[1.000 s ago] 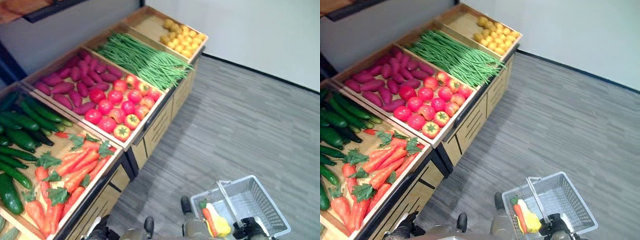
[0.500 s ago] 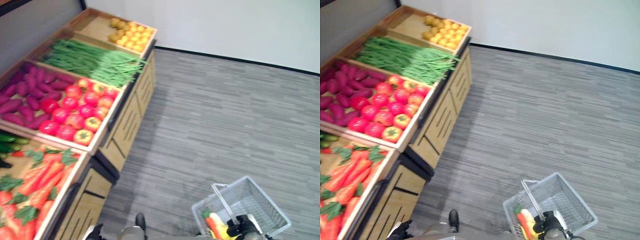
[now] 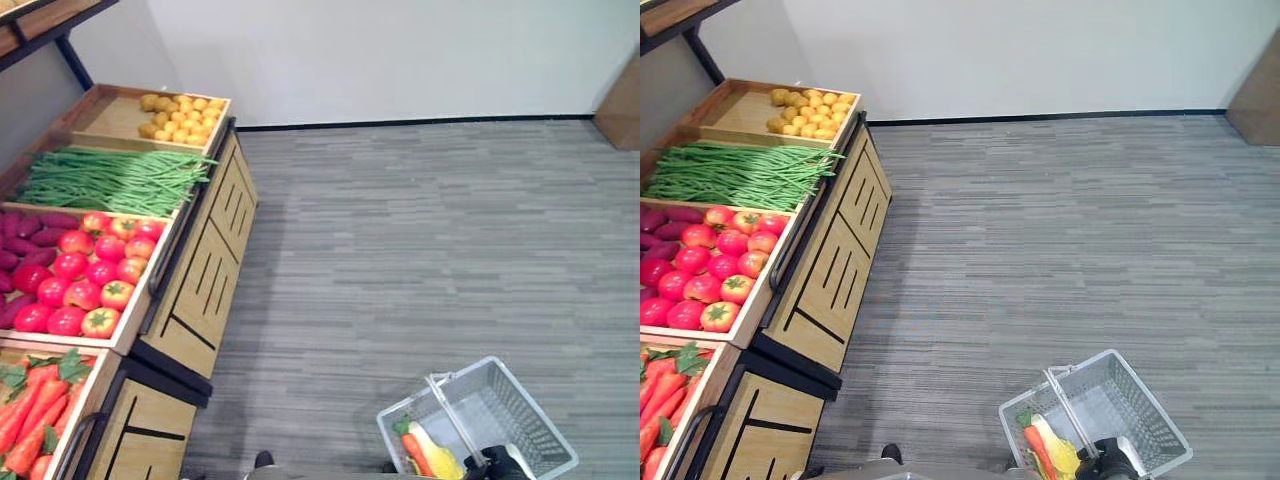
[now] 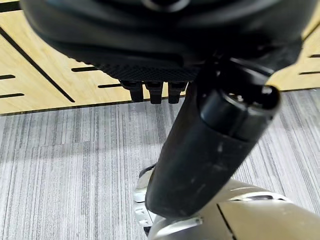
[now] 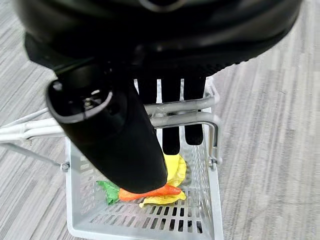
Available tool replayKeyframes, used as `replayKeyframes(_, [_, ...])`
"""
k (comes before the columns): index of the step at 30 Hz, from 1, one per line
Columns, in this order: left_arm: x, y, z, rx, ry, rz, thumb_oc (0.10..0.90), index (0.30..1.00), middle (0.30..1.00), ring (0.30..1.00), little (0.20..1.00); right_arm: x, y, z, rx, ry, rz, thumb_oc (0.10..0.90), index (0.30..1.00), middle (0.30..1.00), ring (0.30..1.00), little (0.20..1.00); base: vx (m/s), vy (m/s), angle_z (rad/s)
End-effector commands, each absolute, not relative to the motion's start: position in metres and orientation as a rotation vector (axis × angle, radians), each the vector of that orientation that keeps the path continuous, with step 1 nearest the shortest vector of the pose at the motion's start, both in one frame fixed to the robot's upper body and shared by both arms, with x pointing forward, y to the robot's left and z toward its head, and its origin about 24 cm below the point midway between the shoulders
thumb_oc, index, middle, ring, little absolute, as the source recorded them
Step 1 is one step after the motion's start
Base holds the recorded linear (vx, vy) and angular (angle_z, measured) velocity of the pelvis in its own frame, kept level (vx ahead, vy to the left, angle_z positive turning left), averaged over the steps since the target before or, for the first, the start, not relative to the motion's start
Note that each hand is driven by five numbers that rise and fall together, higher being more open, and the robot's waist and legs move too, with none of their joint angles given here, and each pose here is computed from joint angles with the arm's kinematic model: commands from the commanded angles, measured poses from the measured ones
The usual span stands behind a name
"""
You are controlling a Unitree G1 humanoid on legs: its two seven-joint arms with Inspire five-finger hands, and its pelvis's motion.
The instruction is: Get the vegetables into the basket
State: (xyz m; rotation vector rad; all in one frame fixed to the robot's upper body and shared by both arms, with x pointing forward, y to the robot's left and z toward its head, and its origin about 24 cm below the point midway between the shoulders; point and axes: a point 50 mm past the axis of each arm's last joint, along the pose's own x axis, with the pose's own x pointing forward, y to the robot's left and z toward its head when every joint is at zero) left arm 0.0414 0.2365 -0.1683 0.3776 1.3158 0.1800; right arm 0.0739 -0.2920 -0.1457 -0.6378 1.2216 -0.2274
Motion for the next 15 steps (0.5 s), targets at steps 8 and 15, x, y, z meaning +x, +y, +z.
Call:
replayKeyframes(8, [0.078, 0.232, -0.164, 0.411, 1.210, 0.122, 0.900, 1.000, 1.000, 1.000, 1.000, 0.099, -0.349, -0.113, -0.710, 1.172, -0.395, 0.900, 1.000, 1.000, 1.000, 1.000, 0.03, -0.008, -0.11])
replayKeyframes(15, [0.073, 0.240, -0.163, 0.429, 1.219, 0.117, 0.900, 1.000, 1.000, 1.000, 1.000, 0.084, -0.358, -0.112, -0.716, 1.235, -0.418, 0.900, 1.000, 1.000, 1.000, 1.000, 0.01, 0.060, -0.06])
